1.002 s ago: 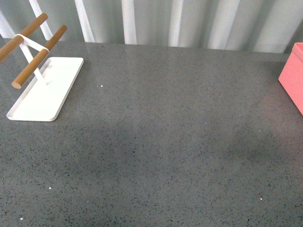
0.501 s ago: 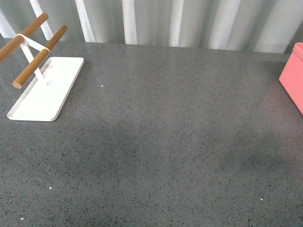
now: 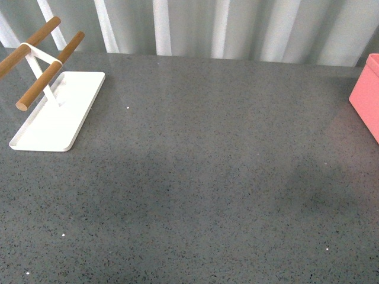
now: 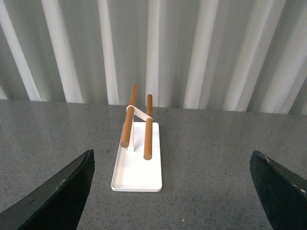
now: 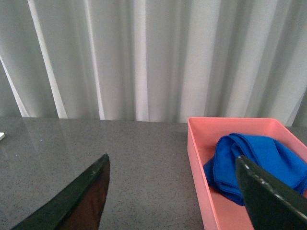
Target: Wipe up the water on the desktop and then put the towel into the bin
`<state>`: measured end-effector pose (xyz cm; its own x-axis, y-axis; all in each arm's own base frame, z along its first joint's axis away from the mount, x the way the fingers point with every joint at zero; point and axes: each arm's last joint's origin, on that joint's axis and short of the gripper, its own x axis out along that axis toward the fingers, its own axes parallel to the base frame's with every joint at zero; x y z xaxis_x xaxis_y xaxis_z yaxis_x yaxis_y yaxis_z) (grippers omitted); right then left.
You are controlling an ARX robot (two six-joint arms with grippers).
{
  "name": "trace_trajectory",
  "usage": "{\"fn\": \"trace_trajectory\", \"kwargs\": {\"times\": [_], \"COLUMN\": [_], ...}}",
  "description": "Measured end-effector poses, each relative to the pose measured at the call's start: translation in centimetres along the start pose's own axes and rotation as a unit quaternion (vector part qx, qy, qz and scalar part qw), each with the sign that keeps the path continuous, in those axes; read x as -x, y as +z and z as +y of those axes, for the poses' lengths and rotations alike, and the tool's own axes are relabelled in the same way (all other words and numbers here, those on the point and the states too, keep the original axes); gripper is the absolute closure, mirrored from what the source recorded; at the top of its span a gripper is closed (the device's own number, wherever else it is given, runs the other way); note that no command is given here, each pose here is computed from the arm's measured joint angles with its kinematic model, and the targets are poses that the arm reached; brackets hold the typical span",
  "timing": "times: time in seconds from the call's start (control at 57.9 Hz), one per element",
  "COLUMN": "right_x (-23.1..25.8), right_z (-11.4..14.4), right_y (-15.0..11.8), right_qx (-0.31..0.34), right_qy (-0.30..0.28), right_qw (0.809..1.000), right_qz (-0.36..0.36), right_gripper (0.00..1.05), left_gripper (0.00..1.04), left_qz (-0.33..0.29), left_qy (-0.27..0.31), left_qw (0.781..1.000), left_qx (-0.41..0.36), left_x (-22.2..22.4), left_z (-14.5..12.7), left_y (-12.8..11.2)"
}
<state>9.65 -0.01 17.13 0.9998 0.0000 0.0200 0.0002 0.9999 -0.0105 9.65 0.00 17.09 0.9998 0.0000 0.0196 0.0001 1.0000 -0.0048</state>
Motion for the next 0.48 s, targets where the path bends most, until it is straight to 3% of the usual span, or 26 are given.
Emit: {"fn": "trace_trajectory", "kwargs": {"times": [0.035,0.484], "right_x": [0.0,0.0], "right_z": [0.0,0.0], "right_y": [0.0,0.0], "right_qx": [0.0,0.0], "right_qy": [0.0,0.0], "right_qw": [1.0,1.0], "right_qz": [0.0,0.0], "right_gripper": [0.05,0.07], "left_gripper": [0.07,0.07], "left_qz": [0.0,0.0], "left_qy": [0.0,0.0], "left_qw": [1.0,1.0], "left_qx": [0.0,0.0], "left_x": [0.0,0.0], "left_z": [0.0,0.0], "left_y": [0.0,0.0]}}
